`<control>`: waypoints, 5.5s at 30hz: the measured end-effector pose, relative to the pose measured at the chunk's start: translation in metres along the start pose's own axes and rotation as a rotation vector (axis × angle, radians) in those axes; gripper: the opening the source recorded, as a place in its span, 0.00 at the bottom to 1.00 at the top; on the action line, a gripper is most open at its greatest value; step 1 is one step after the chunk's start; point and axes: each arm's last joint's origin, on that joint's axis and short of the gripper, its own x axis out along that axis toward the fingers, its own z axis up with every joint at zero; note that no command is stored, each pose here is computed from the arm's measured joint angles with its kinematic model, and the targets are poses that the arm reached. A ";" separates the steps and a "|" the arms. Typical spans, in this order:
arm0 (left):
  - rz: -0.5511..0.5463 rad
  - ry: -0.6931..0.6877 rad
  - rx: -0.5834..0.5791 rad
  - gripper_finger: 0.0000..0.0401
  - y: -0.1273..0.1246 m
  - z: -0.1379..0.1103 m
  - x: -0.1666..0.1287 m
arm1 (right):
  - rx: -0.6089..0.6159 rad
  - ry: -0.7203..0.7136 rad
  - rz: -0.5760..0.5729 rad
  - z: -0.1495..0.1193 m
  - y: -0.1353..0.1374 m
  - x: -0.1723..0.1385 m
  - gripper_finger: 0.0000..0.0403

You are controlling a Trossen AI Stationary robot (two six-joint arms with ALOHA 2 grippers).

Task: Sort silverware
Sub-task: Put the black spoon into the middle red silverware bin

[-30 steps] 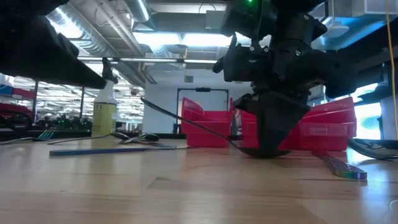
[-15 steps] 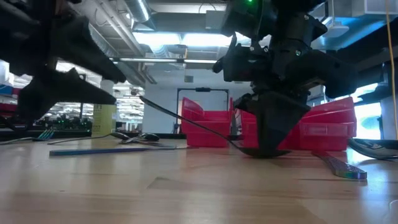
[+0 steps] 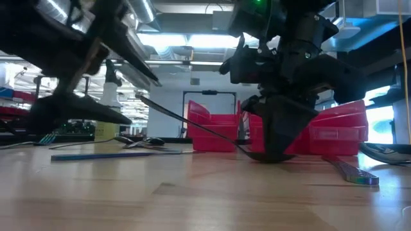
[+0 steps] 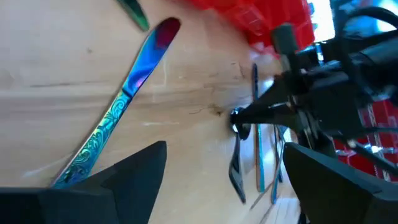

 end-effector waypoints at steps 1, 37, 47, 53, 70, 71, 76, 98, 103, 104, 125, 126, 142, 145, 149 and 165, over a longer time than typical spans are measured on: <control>0.008 0.016 -0.019 0.77 0.000 0.002 0.002 | 0.000 0.000 -0.005 0.000 0.000 0.000 0.00; 0.067 0.220 -0.059 0.77 -0.019 -0.005 0.055 | -0.019 -0.017 -0.028 0.002 -0.001 0.000 0.00; 0.066 0.163 -0.054 0.67 -0.019 -0.003 0.055 | -0.023 -0.016 -0.028 0.002 -0.001 0.000 0.00; 0.055 0.169 -0.036 0.59 -0.020 -0.003 0.055 | -0.023 -0.016 -0.028 0.002 -0.001 0.000 0.00; 0.052 0.172 -0.002 0.29 -0.020 -0.003 0.055 | -0.024 -0.016 -0.028 0.002 -0.001 0.000 0.00; 0.052 0.171 -0.002 0.27 -0.020 -0.003 0.055 | -0.024 -0.016 -0.028 0.002 -0.001 0.000 0.00; 0.053 0.159 -0.004 0.22 -0.020 -0.001 0.056 | -0.025 -0.015 -0.026 0.001 -0.001 0.000 0.00; 0.070 0.184 0.026 0.21 -0.017 0.005 0.061 | -0.043 -0.011 -0.026 0.001 -0.001 0.000 0.00; 0.069 0.172 0.024 0.21 -0.017 0.008 0.063 | -0.044 -0.011 -0.029 0.001 -0.001 0.000 0.00; 0.063 0.169 0.028 0.21 -0.018 0.009 0.063 | -0.044 -0.010 -0.029 0.001 -0.001 0.000 0.00; 0.044 0.191 0.048 0.04 -0.020 0.007 0.062 | -0.034 -0.009 -0.032 0.001 -0.001 0.000 0.00; 0.044 0.191 0.053 0.04 -0.020 0.007 0.062 | -0.034 -0.009 -0.032 0.001 -0.001 0.000 0.00; 0.059 0.209 0.046 0.11 -0.018 0.007 0.063 | -0.034 -0.008 -0.033 0.001 -0.001 0.000 0.00; 0.059 0.206 0.046 0.17 -0.018 0.007 0.063 | -0.029 -0.004 -0.033 0.000 -0.001 0.000 0.00; 0.053 0.200 0.043 0.27 -0.019 0.007 0.063 | -0.014 0.007 -0.033 -0.001 -0.001 0.000 0.00; 0.045 0.244 0.052 0.42 -0.020 0.008 0.064 | -0.008 0.010 -0.033 -0.001 -0.001 0.000 0.00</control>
